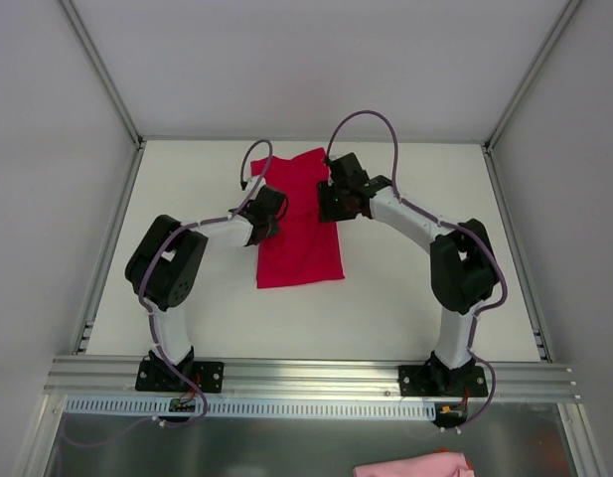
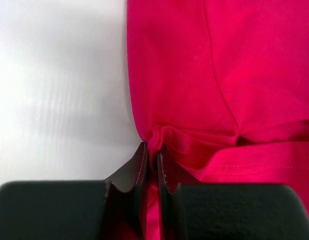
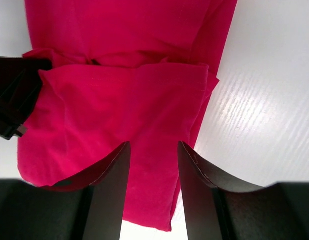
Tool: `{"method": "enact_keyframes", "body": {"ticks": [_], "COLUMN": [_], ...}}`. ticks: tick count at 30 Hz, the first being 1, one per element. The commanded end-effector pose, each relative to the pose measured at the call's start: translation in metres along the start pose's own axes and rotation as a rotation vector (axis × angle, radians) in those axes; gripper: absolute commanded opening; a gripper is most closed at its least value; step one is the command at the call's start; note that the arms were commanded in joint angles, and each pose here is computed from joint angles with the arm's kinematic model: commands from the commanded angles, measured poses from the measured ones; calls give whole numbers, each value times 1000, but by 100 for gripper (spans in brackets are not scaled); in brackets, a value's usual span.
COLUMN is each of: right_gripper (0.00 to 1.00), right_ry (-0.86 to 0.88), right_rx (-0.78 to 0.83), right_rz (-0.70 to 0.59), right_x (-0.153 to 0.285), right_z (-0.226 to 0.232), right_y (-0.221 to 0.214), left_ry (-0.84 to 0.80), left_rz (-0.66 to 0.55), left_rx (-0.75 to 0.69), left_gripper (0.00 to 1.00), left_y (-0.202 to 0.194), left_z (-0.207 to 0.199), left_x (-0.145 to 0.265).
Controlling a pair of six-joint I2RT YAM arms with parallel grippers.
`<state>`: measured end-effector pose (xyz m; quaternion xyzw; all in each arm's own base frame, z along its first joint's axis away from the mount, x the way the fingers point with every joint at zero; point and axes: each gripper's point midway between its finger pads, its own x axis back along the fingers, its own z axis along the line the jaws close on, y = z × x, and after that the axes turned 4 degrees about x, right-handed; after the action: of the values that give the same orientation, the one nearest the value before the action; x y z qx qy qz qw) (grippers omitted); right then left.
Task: Fold and stack the t-shirts
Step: Fold the folded rectangular tshirt in 1/3 of the way
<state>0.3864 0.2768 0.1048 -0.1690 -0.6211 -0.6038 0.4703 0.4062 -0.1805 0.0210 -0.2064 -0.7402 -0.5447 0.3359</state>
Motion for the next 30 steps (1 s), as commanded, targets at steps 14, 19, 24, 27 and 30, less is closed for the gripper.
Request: {"method": "enact_keyframes", "body": {"ticks": [14, 19, 24, 27, 30], "right_gripper": [39, 36, 36, 36, 36], "right_ry": [100, 111, 100, 97, 100], "right_rx": [18, 34, 46, 49, 49], "right_rz": [23, 45, 44, 51, 52], "right_x": [-43, -49, -46, -46, -47], "right_z": [26, 29, 27, 25, 26], "right_y": [-5, -12, -13, -16, -16], "left_ry": [73, 67, 64, 63, 59], "left_rz": [-29, -38, -62, -68, -69], "left_rx": [-1, -12, -10, -16, -24], "left_gripper": [8, 61, 70, 68, 61], "left_y": [10, 16, 28, 31, 32], "left_z": [25, 20, 16, 13, 9], "left_x": [21, 24, 31, 33, 34]}}
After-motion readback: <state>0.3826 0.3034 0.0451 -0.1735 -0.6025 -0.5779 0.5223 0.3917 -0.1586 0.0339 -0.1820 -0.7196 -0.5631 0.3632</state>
